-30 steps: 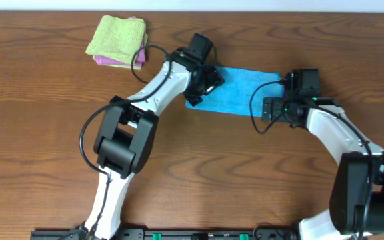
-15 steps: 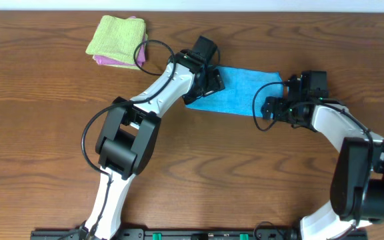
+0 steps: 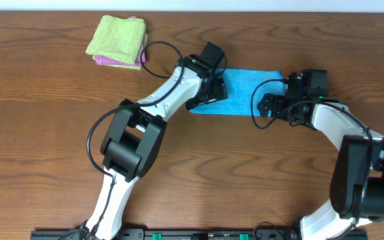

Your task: Fold the cloth

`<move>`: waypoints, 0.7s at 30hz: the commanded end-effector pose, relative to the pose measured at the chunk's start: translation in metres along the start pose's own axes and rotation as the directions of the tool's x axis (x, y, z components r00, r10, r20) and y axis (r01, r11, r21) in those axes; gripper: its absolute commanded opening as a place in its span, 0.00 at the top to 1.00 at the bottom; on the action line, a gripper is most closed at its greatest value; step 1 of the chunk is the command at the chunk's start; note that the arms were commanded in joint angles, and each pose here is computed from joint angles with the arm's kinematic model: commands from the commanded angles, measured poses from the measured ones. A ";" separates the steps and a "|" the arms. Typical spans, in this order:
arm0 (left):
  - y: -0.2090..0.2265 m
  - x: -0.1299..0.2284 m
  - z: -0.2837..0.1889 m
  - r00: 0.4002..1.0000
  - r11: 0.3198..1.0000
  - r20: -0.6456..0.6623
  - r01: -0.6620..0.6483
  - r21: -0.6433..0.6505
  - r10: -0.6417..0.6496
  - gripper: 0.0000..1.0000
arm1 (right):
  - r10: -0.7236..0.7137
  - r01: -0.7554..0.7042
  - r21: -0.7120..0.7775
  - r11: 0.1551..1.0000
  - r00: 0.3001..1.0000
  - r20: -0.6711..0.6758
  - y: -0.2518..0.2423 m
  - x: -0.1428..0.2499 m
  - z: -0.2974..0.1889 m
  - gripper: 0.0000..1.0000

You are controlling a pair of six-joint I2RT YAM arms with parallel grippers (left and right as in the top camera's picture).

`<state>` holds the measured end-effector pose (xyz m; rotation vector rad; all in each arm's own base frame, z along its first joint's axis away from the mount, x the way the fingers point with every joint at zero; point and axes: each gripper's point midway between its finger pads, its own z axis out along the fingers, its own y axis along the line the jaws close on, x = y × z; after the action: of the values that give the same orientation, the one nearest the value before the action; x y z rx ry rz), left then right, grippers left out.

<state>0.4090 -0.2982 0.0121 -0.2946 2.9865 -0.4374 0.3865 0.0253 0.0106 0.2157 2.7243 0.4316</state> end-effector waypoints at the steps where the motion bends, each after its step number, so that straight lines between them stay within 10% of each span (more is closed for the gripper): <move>1: 0.004 0.023 0.024 0.996 1.000 -0.084 -0.019 -0.018 0.017 0.14 | 0.058 -0.060 -0.017 0.998 0.994 -0.090 -0.005 0.025 0.017 0.03; 5: 0.006 0.022 0.024 0.997 1.000 -0.082 -0.017 -0.024 0.015 0.15 | 0.058 -0.058 0.002 0.998 0.995 -0.086 -0.008 0.025 0.017 0.44; 21: 0.044 0.015 0.019 0.999 0.984 -0.053 -0.002 -0.179 -0.008 0.15 | 0.036 -0.025 0.197 0.980 0.998 -0.052 -0.043 0.020 0.014 0.82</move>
<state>0.3939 -0.2849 0.0069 -0.2963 3.0358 -0.2990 0.3846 0.0079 -0.0010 0.2759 2.7539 0.3034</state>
